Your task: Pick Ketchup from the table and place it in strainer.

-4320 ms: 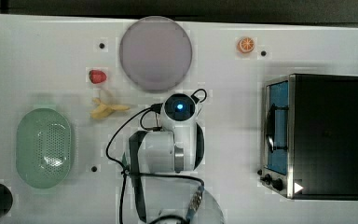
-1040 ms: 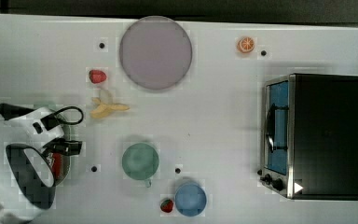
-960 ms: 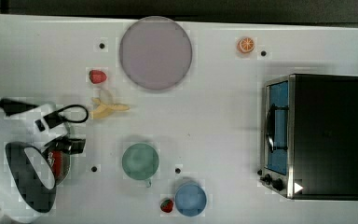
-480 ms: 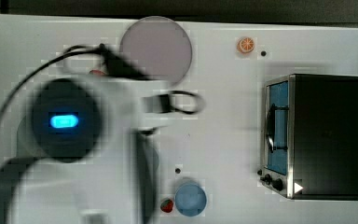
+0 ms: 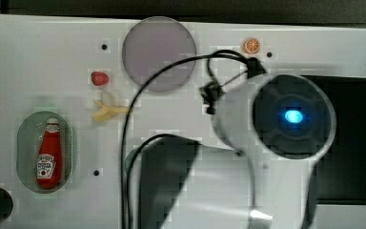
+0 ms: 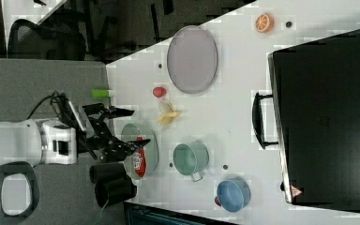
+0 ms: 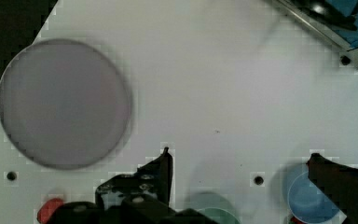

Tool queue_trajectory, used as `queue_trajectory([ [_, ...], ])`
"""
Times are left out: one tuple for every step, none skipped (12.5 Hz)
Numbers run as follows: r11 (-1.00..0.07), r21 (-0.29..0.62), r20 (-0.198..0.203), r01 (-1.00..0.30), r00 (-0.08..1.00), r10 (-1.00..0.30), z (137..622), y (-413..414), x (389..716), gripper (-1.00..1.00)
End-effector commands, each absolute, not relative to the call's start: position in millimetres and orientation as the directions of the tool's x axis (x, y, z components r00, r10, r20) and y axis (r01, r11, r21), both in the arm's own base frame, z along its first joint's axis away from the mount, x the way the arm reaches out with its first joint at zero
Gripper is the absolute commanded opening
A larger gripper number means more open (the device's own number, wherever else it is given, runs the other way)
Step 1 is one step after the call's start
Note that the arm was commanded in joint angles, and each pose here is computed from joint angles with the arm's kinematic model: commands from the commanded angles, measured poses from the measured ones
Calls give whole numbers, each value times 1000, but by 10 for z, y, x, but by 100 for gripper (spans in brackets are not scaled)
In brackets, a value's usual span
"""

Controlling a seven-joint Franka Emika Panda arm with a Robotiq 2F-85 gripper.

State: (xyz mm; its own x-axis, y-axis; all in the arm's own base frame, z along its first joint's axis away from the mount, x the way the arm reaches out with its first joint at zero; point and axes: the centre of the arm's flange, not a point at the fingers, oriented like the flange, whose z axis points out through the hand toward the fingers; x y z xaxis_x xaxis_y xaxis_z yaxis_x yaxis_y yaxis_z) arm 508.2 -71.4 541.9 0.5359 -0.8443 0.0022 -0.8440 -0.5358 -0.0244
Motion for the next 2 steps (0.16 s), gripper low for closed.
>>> queue_trajectory([
  [-591, -53, 34, -805, 590, -806, 5695, -271, 5147, 100],
  [-599, -41, 25, -799, 599, -800, 5694, -219, 5153, 100],
])
